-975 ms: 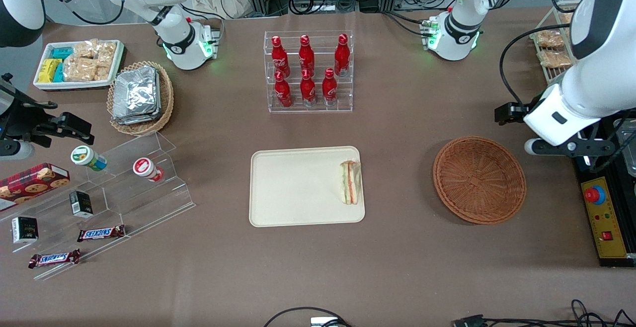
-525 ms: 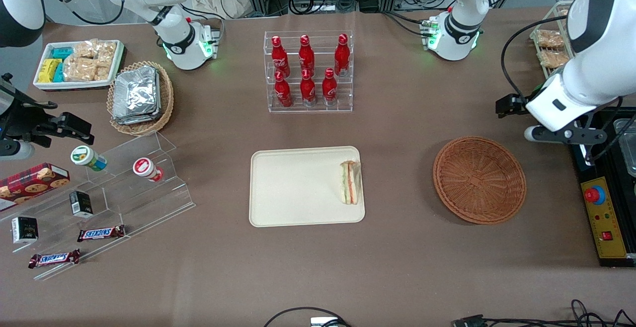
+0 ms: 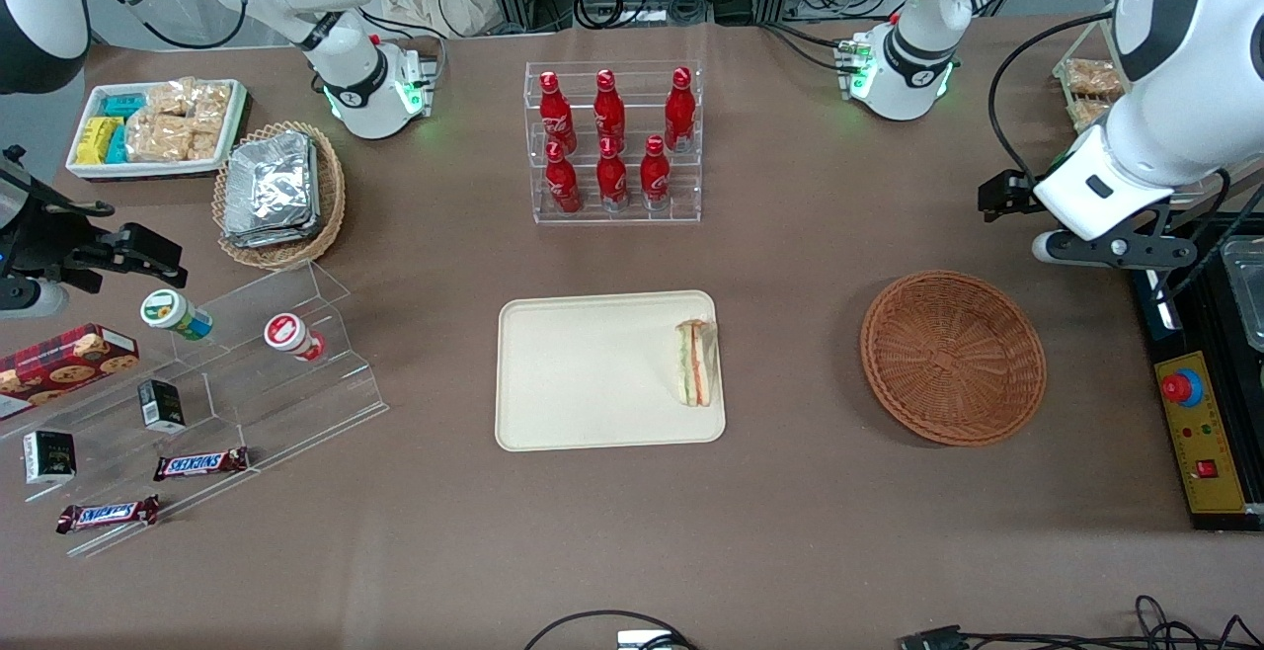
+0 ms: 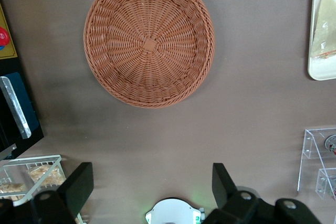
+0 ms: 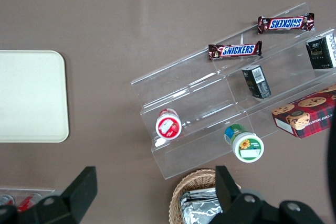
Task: Place sandwich from basket to tray
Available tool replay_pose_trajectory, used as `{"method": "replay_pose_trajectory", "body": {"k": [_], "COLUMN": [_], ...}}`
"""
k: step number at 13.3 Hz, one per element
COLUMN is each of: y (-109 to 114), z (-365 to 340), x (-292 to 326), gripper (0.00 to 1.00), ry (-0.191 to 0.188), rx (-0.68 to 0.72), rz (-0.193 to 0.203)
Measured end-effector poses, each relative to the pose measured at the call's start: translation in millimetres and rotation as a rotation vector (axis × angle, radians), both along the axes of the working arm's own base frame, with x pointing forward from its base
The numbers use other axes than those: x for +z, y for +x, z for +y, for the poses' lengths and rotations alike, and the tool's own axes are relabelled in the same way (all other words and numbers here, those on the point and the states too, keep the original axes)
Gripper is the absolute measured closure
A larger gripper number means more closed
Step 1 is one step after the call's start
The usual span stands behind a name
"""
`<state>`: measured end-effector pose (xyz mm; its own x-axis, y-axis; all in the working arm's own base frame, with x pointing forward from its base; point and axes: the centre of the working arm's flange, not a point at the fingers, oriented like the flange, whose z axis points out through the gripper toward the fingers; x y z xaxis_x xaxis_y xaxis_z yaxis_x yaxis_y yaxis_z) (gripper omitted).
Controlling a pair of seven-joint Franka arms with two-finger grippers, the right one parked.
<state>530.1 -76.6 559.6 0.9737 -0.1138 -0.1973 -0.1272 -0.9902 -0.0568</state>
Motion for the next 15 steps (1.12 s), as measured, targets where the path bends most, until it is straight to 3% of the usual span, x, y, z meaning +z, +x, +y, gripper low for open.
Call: {"method": "replay_pose_trajectory", "body": {"k": [15], "y": [1.5], "z": [4.1], "x": [-4.2], "gripper": [0.00], "ry": [-0.001], "rx": [0.007], "rz": [-0.001]}}
